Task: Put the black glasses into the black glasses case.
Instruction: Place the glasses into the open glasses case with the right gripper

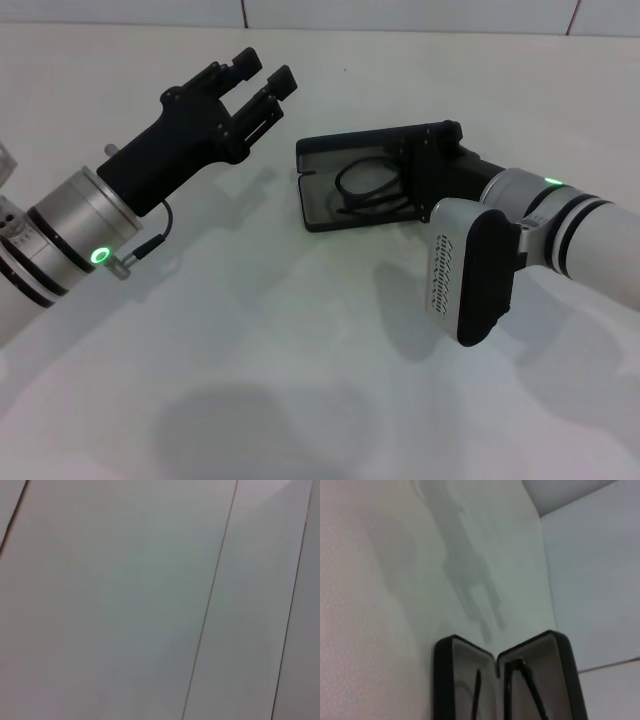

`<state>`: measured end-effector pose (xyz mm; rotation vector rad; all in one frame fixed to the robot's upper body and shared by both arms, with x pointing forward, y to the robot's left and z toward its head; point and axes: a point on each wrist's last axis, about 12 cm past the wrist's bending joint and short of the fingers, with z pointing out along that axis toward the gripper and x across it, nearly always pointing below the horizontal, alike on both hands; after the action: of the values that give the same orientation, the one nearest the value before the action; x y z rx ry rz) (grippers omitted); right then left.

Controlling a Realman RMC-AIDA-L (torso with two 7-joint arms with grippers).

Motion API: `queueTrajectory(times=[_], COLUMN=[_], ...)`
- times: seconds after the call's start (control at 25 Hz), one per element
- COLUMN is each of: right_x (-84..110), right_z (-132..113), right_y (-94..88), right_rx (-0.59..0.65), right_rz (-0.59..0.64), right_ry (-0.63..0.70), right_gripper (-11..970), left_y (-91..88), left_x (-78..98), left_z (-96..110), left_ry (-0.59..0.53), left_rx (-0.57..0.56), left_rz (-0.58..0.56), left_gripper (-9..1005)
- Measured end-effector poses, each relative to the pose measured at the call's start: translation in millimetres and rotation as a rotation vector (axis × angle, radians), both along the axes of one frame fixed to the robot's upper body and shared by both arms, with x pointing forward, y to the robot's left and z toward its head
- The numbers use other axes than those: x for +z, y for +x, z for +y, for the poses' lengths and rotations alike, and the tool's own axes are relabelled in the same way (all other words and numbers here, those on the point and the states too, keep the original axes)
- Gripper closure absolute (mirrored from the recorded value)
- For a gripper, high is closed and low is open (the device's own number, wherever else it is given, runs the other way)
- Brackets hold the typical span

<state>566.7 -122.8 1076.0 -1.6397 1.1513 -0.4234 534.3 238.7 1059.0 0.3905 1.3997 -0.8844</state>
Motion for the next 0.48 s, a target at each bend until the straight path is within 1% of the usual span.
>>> queueTrajectory(times=[0.32, 0.48], right_x=[-2.5, -2.4], right_z=[-0.3, -0.5], right_y=[-2.0, -1.9], right_rx=[0.007, -0.002], right_rz=[-0.02, -0.013], right_ry=[0.01, 0.027], right_gripper=[782, 783], left_y=[0.7, 1.3], left_x=[0.6, 1.1], left_z=[1.7, 2.3], left_ry=[0.003, 0.005], left_rx=[0.001, 0.001], left_rz=[-0.002, -0.003], left_gripper=[434, 434])
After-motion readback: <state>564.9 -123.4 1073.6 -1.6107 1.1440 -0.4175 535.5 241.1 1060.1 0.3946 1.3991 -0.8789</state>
